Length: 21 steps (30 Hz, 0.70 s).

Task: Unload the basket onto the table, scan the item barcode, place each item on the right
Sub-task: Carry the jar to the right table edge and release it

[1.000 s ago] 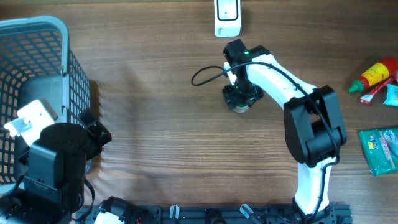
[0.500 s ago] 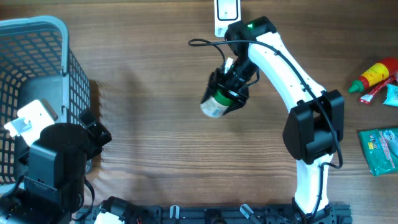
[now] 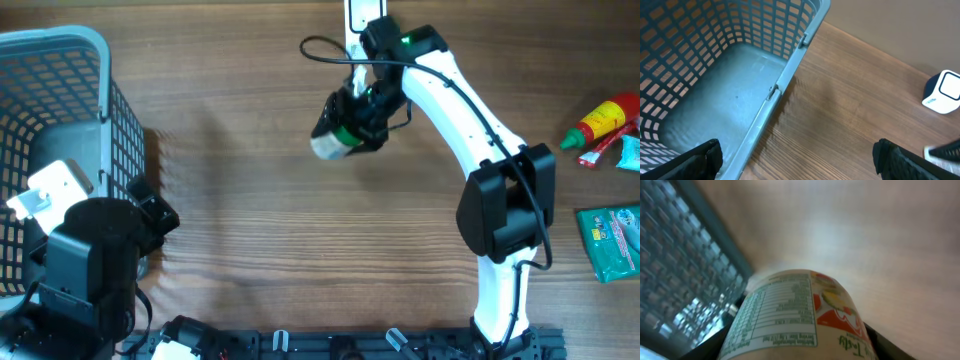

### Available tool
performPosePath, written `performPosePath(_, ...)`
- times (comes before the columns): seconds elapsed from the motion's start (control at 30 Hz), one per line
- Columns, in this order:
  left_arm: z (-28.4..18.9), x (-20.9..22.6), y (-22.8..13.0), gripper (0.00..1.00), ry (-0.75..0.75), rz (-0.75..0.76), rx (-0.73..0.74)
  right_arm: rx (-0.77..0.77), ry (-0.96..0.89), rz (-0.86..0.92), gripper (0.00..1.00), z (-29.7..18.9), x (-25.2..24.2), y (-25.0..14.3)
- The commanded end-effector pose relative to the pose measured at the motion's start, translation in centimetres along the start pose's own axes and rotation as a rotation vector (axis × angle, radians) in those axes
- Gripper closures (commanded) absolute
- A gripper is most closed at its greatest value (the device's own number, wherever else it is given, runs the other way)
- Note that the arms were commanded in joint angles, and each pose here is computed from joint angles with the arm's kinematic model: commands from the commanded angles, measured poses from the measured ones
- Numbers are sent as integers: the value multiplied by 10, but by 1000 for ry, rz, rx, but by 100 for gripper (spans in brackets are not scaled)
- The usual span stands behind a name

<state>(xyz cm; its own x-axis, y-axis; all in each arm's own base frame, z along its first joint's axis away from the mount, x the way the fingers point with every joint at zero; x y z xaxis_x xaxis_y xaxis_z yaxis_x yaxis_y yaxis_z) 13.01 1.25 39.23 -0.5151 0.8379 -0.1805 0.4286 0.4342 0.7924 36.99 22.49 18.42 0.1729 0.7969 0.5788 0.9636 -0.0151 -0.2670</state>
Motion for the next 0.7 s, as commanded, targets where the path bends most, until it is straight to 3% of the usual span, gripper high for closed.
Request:
performPosePath(0.0,-1,0,2,0,-4,-21,-6,-320,-229,51,79,-17,-15,37)
performPosePath(0.23,-1,0,2,0,-4,-21,-6,-811,-261,-192,75,-53,13,104)
performPosePath(0.3,-1,0,2,0,-4,-21,-6,-979,-306,-220,54,-72,20,119)
performPosePath(0.33,-1,0,2,0,-4,-21,-6,-1097,-348,-200,52,-84,20,127)
performPosePath(0.4,-1,0,2,0,-4,-21,-6,-1249,-382,-173,54,-99,22,137)
performPosePath(0.43,-1,0,2,0,-4,-21,-6,-1312,-372,-175,64,-102,23,142)
performPosePath(0.47,-1,0,2,0,-4,-21,-6,-1344,-359,-192,68,-102,25,148)
performPosePath(0.67,-1,0,2,0,-4,-21,-6,-1467,-389,-380,60,-56,10,204)
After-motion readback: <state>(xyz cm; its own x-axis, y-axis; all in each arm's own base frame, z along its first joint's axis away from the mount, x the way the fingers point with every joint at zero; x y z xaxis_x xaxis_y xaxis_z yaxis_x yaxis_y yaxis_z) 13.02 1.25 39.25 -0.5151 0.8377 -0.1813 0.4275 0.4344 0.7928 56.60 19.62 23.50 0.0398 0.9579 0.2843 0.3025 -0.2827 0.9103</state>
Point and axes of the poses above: each gripper's point midway between its finger pads, its own z axis out along the fingers, its own x axis along the line the jaws close on, y = z × x, the point moved 7 cm from there along -z, back along the fingers, and after that the axes turned 2 degrees about -z, right-handed, at the moved point
